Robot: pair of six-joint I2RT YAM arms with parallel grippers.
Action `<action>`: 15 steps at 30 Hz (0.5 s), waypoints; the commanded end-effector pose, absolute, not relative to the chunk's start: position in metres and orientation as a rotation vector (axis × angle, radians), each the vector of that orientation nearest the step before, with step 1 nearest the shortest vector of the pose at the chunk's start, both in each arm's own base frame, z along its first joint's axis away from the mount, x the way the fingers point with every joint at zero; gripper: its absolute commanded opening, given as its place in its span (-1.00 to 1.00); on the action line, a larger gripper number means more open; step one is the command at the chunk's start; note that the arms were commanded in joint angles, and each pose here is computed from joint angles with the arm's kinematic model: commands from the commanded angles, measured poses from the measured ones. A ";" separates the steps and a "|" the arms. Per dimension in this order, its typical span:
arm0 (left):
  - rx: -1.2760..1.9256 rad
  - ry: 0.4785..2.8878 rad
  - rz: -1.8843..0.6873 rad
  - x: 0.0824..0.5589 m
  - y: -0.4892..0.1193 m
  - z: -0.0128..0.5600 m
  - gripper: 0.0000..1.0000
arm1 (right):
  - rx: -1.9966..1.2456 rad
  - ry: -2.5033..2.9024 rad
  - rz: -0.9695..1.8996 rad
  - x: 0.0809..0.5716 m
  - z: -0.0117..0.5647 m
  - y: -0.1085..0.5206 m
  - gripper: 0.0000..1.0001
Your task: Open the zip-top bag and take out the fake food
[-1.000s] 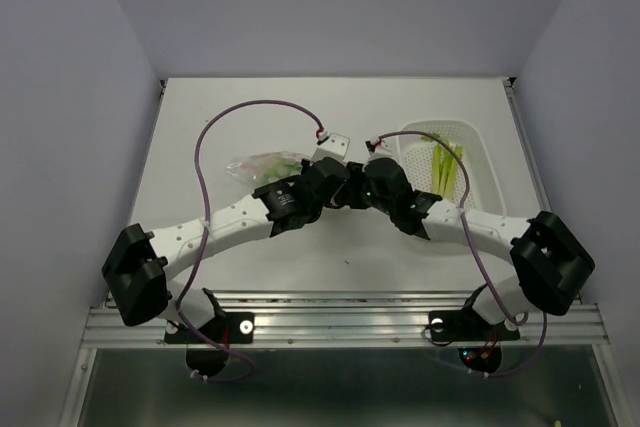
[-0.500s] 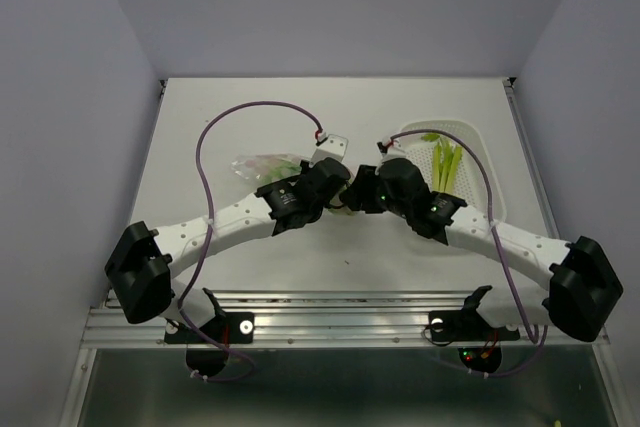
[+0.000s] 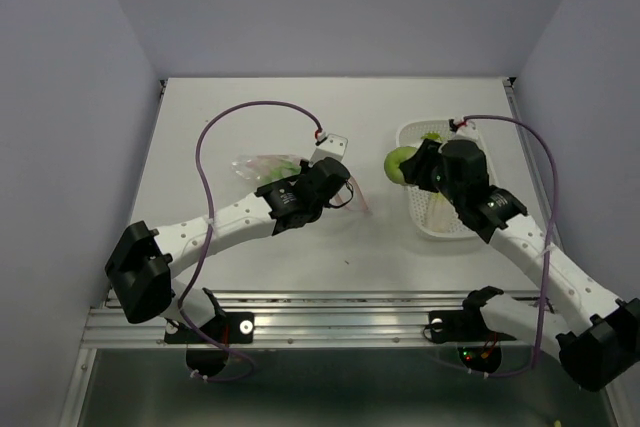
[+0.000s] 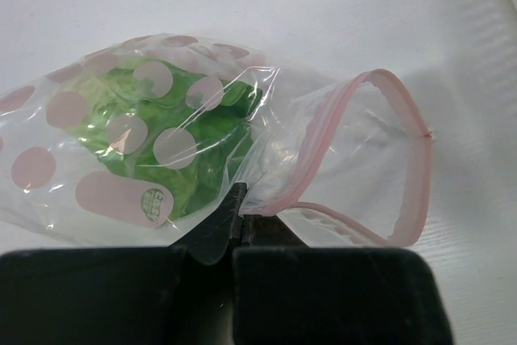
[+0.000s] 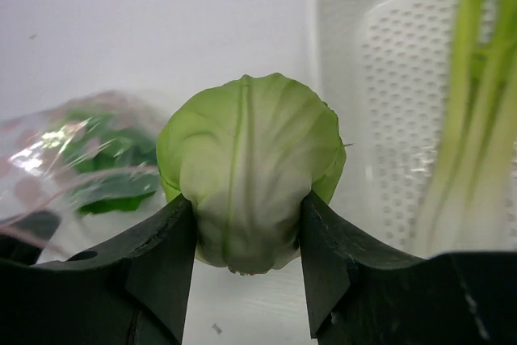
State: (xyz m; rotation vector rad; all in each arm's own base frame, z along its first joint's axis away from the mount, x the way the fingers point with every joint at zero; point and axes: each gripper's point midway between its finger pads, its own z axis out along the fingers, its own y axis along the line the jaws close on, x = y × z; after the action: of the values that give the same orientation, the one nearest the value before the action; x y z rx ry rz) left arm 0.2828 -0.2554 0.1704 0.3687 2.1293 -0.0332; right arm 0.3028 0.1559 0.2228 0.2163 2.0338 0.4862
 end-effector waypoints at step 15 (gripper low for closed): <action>0.326 2.087 -0.052 0.289 -0.253 0.190 -1.00 | 0.747 2.153 -0.397 0.283 0.144 -0.050 -0.29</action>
State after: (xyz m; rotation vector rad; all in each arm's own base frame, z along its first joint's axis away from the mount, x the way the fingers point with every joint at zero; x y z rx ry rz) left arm 0.2843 -0.2537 0.1704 0.3628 2.1305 -0.0298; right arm 0.2956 -0.0168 0.1438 0.6725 2.1924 -0.2295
